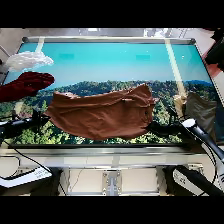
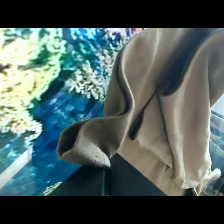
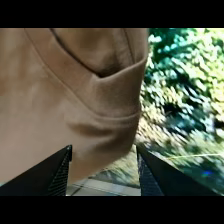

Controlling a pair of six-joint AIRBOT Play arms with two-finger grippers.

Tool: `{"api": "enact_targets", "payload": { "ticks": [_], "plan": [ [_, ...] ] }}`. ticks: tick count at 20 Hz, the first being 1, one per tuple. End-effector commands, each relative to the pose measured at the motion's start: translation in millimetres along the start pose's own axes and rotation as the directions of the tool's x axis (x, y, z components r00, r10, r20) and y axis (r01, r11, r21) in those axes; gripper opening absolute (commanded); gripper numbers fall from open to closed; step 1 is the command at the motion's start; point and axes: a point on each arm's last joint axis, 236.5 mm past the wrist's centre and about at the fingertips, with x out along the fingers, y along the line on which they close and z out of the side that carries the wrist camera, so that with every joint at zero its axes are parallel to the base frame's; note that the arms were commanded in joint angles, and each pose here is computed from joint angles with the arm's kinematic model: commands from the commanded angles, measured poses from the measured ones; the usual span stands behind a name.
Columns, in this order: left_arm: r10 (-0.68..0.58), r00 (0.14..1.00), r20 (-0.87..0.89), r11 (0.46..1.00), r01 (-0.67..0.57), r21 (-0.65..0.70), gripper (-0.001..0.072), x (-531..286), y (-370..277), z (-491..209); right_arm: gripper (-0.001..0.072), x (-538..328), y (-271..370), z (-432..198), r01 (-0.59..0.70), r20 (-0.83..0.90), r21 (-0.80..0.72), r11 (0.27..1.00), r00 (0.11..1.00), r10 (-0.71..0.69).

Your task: Fold the shirts.

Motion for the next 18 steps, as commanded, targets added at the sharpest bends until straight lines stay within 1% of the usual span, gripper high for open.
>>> {"api": "enact_targets", "payload": {
  "ticks": [1, 2, 3, 5, 7, 9, 11, 13, 15, 16, 17, 18],
  "plan": [
    [-0.002, 1.000, -0.002, 1.000, 0.002, 0.003, 0.0014, -0.4, -0.9, -0.3, 0.0447, 13.1, -13.1, 11.2, 0.020, 0.030, -0.002, 1.000, 0.999, -0.020],
    [-0.003, 1.000, -0.003, 1.000, 0.003, 0.002, 0.0014, -0.4, -1.1, -0.6, 0.0262, 12.7, -12.0, 14.7, 0.017, 0.043, 0.002, 1.000, 0.999, -0.017],
    [-0.006, 1.000, -0.008, 1.000, 0.006, 0.004, 0.0014, -1.0, -2.4, -2.1, 0.0026, 11.5, -8.5, 16.0, 0.008, 0.041, 0.001, 1.000, 0.999, -0.008],
    [-0.028, 1.000, -0.008, 0.999, 0.028, 0.043, 0.0013, -8.2, -11.8, -5.1, 0.0019, 5.3, 10.9, 13.4, -0.048, 0.002, -0.077, 0.996, 0.999, 0.049],
    [-0.081, 0.997, -0.006, 0.984, 0.081, 0.157, 0.0013, -32.2, -36.2, -11.1, 0.0018, -16.6, 44.8, 12.2, -0.127, -0.029, -0.158, 0.979, 0.992, 0.124],
    [-0.153, 0.988, 0.011, 0.945, 0.143, 0.293, 0.0013, -75.4, -69.0, -21.8, 0.0018, -60.3, 90.1, 10.0, -0.195, -0.015, -0.297, 0.935, 0.980, 0.200],
    [-0.212, 0.974, 0.078, 0.900, 0.164, 0.403, 0.0013, -127.6, -97.2, -33.6, 0.0018, -118.0, 135.7, 0.6, -0.207, 0.050, -0.455, 0.866, 0.965, 0.257],
    [-0.251, 0.951, 0.183, 0.841, 0.121, 0.528, 0.0011, -176.1, -125.0, -46.4, 0.0017, -176.2, 160.5, -14.2, -0.083, 0.167, -0.635, 0.768, 0.956, 0.241],
    [-0.275, 0.947, 0.168, 0.749, 0.102, 0.654, 0.0010, -204.6, -158.3, -78.4, 0.0017, -235.8, 184.5, -23.7, 0.089, 0.346, -0.736, 0.671, 0.902, 0.259],
    [-0.279, 0.951, 0.134, 0.712, 0.111, 0.694, 0.0010, -215.2, -175.1, -95.9, 0.0017, -270.0, 200.3, -27.4, 0.173, 0.444, -0.750, 0.638, 0.847, 0.293],
    [-0.294, 0.949, 0.112, 0.657, 0.116, 0.745, 0.0010, -230.2, -197.3, -112.1, 0.0016, -301.8, 216.0, -31.6, 0.217, 0.522, -0.736, 0.642, 0.786, 0.332],
    [-0.328, 0.937, 0.120, 0.588, 0.103, 0.802, 0.0010, -248.7, -222.0, -123.2, 0.0017, -337.0, 233.4, -37.1, 0.263, 0.595, -0.722, 0.640, 0.709, 0.380]
  ]
}}
